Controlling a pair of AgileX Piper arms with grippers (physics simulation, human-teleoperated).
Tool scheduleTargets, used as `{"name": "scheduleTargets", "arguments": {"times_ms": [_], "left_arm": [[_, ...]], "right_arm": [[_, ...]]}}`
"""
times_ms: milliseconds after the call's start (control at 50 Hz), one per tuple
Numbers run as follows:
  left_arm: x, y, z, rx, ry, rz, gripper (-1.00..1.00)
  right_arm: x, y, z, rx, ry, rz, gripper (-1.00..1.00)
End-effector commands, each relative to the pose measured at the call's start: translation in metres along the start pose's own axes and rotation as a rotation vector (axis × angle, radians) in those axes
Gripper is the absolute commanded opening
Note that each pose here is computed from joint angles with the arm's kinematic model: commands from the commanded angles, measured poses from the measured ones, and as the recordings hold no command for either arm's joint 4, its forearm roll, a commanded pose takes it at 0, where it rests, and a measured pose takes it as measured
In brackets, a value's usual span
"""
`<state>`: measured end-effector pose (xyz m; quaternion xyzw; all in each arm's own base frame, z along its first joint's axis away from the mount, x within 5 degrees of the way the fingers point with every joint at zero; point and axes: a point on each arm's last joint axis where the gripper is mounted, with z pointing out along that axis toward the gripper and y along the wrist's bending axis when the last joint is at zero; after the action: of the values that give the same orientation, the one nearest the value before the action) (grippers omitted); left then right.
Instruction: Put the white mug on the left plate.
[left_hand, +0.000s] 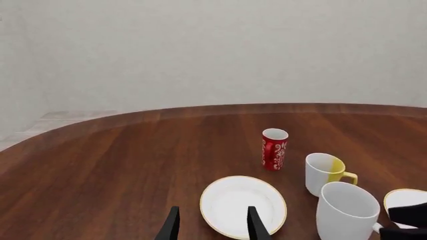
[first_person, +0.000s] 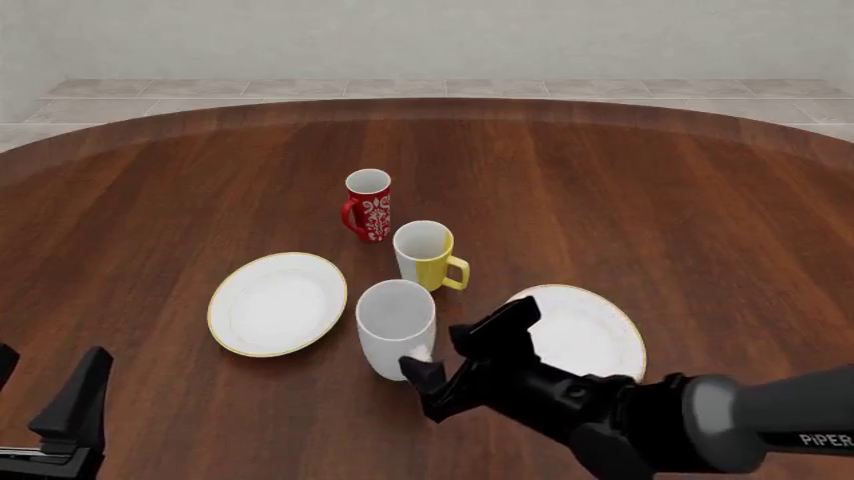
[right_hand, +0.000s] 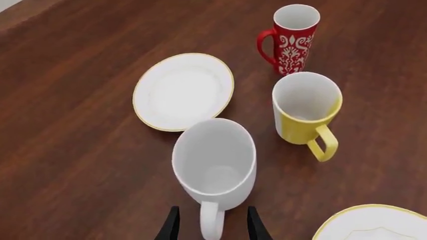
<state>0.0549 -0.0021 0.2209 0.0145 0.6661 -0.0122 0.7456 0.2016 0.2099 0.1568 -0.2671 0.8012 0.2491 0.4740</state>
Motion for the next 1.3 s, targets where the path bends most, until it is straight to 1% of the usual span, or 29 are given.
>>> {"name": "scheduleTargets", "arguments": {"times_ms": [20, 340, 580, 820, 900, 960, 1060, 1080, 1200, 1240, 1300], "left_arm": [[0.0, 0.0, 0.0, 0.0, 0.0, 0.0, 1.0], [-0.001, 0.0, 0.0, 0.0, -0.002, -0.001, 1.0], [-0.001, 0.0, 0.0, 0.003, -0.002, -0.003, 1.0], [0.0, 0.0, 0.0, 0.006, -0.001, -0.004, 1.0], [0.0, 0.0, 0.0, 0.007, -0.001, -0.004, 1.0], [0.001, 0.0, 0.0, 0.006, -0.002, -0.005, 1.0], [0.001, 0.0, 0.0, 0.006, -0.002, -0.004, 1.0], [0.001, 0.0, 0.0, 0.006, -0.002, -0.004, 1.0], [0.0, 0.0, 0.0, 0.005, -0.004, -0.004, 1.0], [0.0, 0.0, 0.0, 0.005, -0.004, -0.004, 1.0], [0.0, 0.0, 0.0, 0.004, -0.004, -0.004, 1.0]], "right_arm": [[0.008, -0.002, 0.008, 0.006, 0.017, 0.004, 1.0], [0.015, -0.001, 0.014, 0.003, 0.038, 0.016, 1.0], [0.018, 0.004, 0.017, -0.012, 0.049, 0.014, 1.0], [0.023, 0.004, 0.02, -0.011, 0.062, 0.013, 1.0], [0.022, 0.004, 0.018, -0.014, 0.054, 0.021, 1.0], [0.021, 0.001, 0.017, -0.003, 0.055, 0.012, 1.0], [0.018, 0.0, 0.012, -0.002, 0.045, 0.013, 1.0], [0.018, -0.001, 0.012, 0.0, 0.045, 0.011, -1.0], [0.015, -0.002, 0.008, 0.005, 0.029, -0.011, -1.0], [0.013, 0.0, 0.006, -0.005, 0.02, -0.027, -1.0], [0.011, 0.002, 0.004, -0.01, 0.014, -0.03, -1.0]]}}
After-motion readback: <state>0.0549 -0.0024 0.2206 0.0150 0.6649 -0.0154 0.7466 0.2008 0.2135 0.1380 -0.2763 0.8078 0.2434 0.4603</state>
